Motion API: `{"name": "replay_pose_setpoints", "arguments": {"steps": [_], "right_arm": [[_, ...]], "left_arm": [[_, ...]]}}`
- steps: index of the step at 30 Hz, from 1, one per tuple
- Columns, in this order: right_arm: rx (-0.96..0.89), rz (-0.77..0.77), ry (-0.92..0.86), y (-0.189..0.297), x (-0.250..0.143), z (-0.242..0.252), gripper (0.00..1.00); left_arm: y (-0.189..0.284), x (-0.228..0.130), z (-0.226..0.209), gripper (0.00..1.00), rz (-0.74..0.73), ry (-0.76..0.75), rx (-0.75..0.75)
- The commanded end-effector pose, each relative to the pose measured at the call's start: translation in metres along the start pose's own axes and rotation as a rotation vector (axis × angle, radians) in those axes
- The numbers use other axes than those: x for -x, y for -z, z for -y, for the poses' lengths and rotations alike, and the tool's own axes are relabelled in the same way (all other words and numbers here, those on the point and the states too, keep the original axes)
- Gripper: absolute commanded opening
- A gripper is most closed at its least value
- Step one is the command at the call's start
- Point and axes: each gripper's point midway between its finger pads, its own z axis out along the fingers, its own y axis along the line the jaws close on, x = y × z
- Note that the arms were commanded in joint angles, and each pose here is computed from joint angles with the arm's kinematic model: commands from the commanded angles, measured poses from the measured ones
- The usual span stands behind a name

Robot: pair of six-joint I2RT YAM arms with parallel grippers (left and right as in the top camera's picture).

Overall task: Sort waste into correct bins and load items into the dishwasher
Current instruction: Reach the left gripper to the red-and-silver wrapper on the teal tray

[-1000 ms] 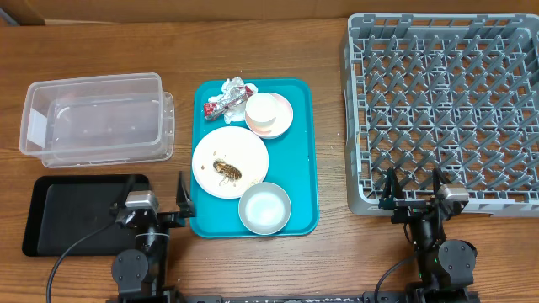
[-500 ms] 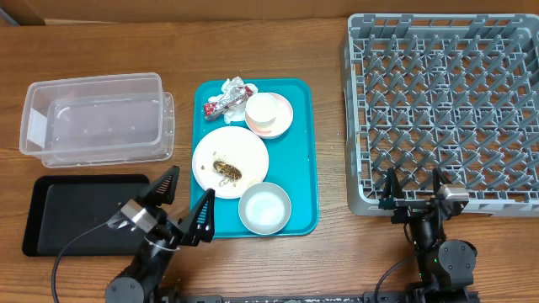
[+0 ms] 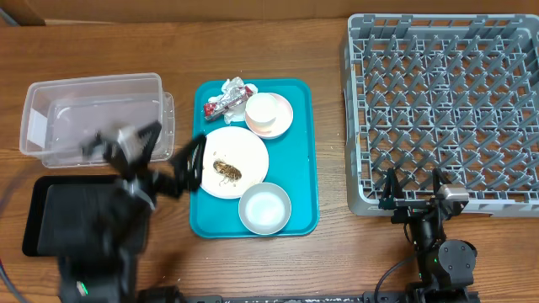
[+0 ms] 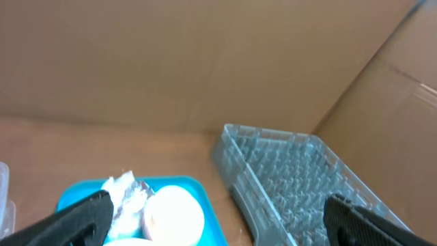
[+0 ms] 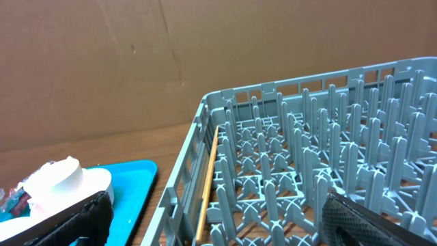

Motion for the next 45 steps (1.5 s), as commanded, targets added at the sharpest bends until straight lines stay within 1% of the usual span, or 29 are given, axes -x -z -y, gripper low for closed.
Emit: {"name": "replay_pose_setpoints", "arguments": {"steps": [1, 4, 7, 8, 9, 10, 11, 14, 15, 17, 19, 21, 27, 33, 36, 38, 40, 42, 45], "right_arm": [[-0.003, -0.004, 0.007, 0.0, -0.003, 0.002, 1.0], [-0.003, -0.004, 0.007, 0.0, -0.003, 0.002, 1.0], [-0.003, -0.003, 0.007, 0.0, -0.003, 0.002, 1.0], [-0.003, -0.004, 0.007, 0.0, -0.003, 0.002, 1.0], [-0.003, -0.004, 0.006, 0.0, -0.003, 0.002, 1.0], [-0.003, -0.004, 0.006, 0.0, -0.003, 0.002, 1.0], [-0.003, -0.004, 0.006, 0.0, -0.003, 0.002, 1.0], [-0.003, -0.004, 0.007, 0.0, -0.003, 0.002, 1.0], [-0.003, -0.004, 0.007, 0.0, -0.003, 0.002, 1.0], [-0.003, -0.004, 0.007, 0.0, -0.003, 0.002, 1.0], [-0.003, -0.004, 0.007, 0.0, -0.003, 0.002, 1.0], [-0.003, -0.004, 0.007, 0.0, -0.003, 0.002, 1.0], [-0.003, -0.004, 0.006, 0.0, -0.003, 0.002, 1.0], [-0.003, -0.004, 0.007, 0.0, -0.003, 0.002, 1.0], [-0.003, -0.004, 0.007, 0.0, -0.003, 0.002, 1.0], [-0.003, -0.004, 0.006, 0.0, -0.003, 0.002, 1.0], [-0.003, -0.004, 0.006, 0.0, -0.003, 0.002, 1.0], [-0.003, -0.004, 0.007, 0.0, -0.003, 0.002, 1.0], [-0.003, -0.004, 0.006, 0.0, -0.003, 0.002, 1.0]], "left_arm": [[-0.03, 0.022, -0.006, 1.0, -0.163, -0.073, -0.002], [-0.049, 0.028, -0.015, 1.0, -0.317, 0.01, 0.033], [-0.069, 0.038, -0.024, 1.0, -0.384, 0.085, 0.048], [-0.077, 0.041, -0.022, 1.0, -0.396, 0.124, 0.015], [-0.087, 0.043, -0.019, 1.0, -0.408, 0.118, -0.04], [-0.093, 0.043, -0.019, 1.0, -0.414, 0.093, -0.059], [-0.099, 0.041, -0.024, 1.0, -0.423, 0.056, -0.044], [-0.113, 0.025, -0.067, 1.0, -0.489, -0.014, 0.206], [-0.121, 0.011, -0.078, 1.0, -0.56, -0.115, 0.288], [-0.13, -0.005, -0.079, 1.0, -0.624, -0.227, 0.305], [-0.14, -0.016, -0.083, 1.0, -0.66, -0.304, 0.353], [-0.151, -0.024, -0.087, 1.0, -0.672, -0.344, 0.393], [-0.171, -0.064, -0.092, 1.0, -0.78, -0.338, 0.368], [-0.184, -0.11, -0.122, 1.0, -0.932, -0.378, 0.368], [-0.189, -0.129, -0.131, 1.0, -0.997, -0.436, 0.331], [-0.193, -0.142, -0.132, 1.0, -1.043, -0.505, 0.278], [-0.197, -0.153, -0.136, 0.95, -1.078, -0.559, 0.252], [-0.202, -0.162, -0.147, 0.93, -1.095, -0.573, 0.278], [-0.208, -0.177, -0.16, 0.91, -1.124, -0.574, 0.296]]}}
